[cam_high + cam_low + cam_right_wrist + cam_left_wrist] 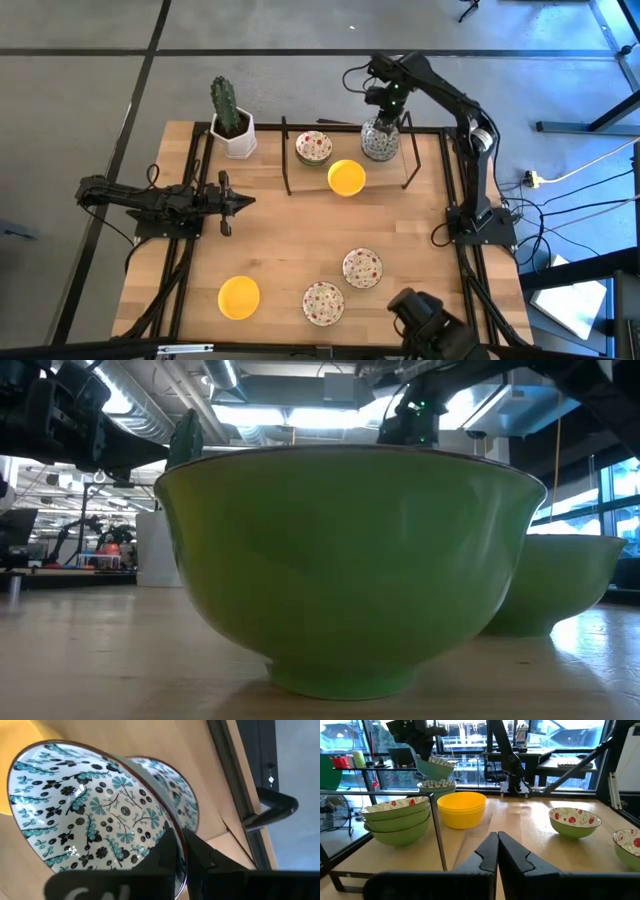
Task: Pick & Place Mini bowls
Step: Stack the blue patterned bowl on top of the blue patterned bowl on the shelf
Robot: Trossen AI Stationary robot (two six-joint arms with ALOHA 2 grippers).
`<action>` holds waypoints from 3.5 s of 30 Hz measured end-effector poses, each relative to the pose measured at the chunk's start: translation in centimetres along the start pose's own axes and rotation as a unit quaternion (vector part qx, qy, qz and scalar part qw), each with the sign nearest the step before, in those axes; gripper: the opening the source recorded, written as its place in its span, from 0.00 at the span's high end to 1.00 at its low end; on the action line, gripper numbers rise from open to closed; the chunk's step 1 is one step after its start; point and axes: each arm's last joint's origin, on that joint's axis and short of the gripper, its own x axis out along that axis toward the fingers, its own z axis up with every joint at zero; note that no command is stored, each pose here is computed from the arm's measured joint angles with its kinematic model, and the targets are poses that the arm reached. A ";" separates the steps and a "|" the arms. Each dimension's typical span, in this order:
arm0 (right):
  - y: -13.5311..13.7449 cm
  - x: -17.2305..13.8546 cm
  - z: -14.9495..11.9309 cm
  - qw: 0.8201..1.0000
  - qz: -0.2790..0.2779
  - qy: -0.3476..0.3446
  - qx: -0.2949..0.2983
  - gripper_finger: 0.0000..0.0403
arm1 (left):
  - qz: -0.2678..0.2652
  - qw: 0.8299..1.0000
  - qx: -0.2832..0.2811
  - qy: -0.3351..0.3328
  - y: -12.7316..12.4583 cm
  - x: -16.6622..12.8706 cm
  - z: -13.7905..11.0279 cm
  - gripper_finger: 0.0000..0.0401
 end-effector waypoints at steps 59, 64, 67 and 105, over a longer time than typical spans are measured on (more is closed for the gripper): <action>-1.7 5.0 0.9 0.993 -0.004 0.100 0.057 0.80 | -0.001 1.000 0.001 0.000 0.0 0.0 0.0 0.99; -1.7 5.0 0.9 0.993 -0.005 0.101 0.057 0.72 | -0.001 1.000 0.001 0.000 0.0 0.0 0.0 0.99; -1.7 5.0 0.9 0.993 -0.005 0.101 0.058 0.67 | -0.001 1.000 0.001 0.000 0.0 0.0 0.0 0.99; 2.6 0.7 1.6 0.987 -0.158 0.024 0.021 0.97 | -0.008 1.000 -0.013 0.001 0.0 0.0 0.0 0.99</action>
